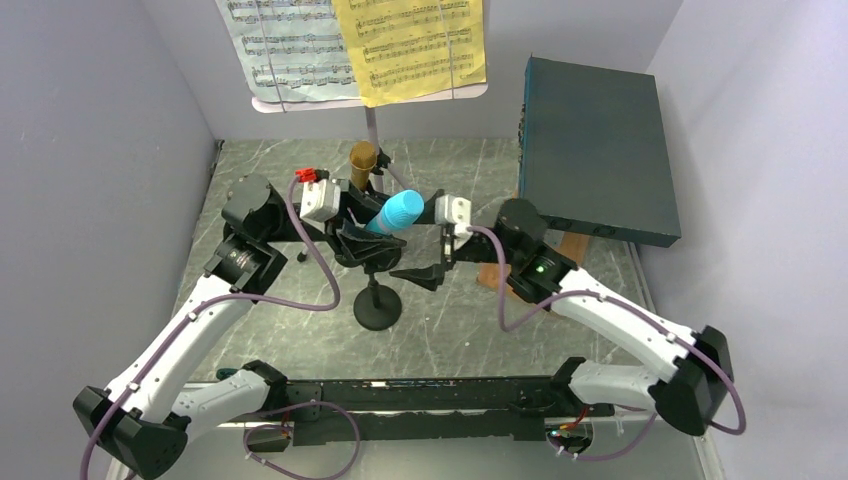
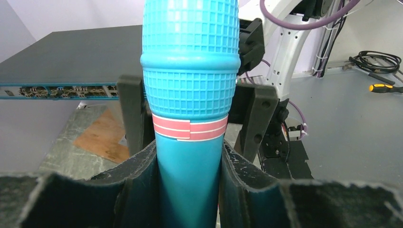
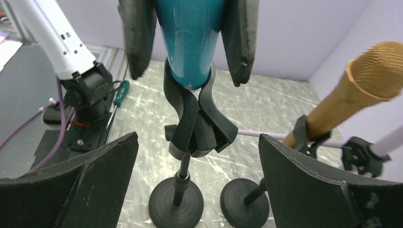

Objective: Set up the instrument practice props

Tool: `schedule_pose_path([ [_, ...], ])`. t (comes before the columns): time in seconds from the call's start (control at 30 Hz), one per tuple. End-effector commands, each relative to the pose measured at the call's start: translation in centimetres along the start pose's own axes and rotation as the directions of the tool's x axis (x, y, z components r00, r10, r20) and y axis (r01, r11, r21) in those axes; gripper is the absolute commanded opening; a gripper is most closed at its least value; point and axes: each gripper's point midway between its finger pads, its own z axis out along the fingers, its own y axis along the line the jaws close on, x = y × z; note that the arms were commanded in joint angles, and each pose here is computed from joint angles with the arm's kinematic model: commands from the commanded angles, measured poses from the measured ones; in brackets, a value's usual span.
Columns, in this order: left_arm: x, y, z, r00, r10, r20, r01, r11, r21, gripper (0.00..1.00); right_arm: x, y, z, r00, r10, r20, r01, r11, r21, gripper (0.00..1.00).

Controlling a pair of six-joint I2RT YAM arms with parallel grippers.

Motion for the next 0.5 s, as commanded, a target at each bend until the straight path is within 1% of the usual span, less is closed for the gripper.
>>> schedule_pose_path([
  [0.0, -0.5, -0.7, -0.4, 0.999, 0.022, 0.024, -0.023, 0.999, 0.038, 0.00, -1.2, 1.3, 1.7, 0.996, -0.076, 0.055, 0.085, 0.976, -0.201, 0.99],
  [0.07, -0.6, -0.6, -0.5, 0.999, 0.019, 0.026, -0.020, 0.999, 0.038, 0.00, -0.8, 0.9, 2.3, 0.997, -0.058, 0.057, 0.068, 0.977, -0.202, 0.99],
  [0.2, -0.7, -0.6, -0.8, 0.999, 0.019, 0.035, -0.020, 0.999, 0.040, 0.00, -0.2, -0.3, 3.3, 0.997, -0.039, 0.064, 0.049, 0.986, -0.157, 0.99],
  [0.33, -0.7, -0.3, -0.9, 0.999, 0.016, 0.040, -0.018, 0.999, 0.035, 0.00, -0.3, -0.8, 3.8, 0.998, -0.007, 0.070, 0.017, 0.989, -0.147, 0.94],
  [0.47, -0.7, -0.1, -1.1, 0.999, 0.009, 0.048, -0.010, 0.999, 0.036, 0.00, -0.8, -0.7, 3.7, 0.994, 0.011, 0.107, 0.004, 0.991, -0.136, 0.89],
])
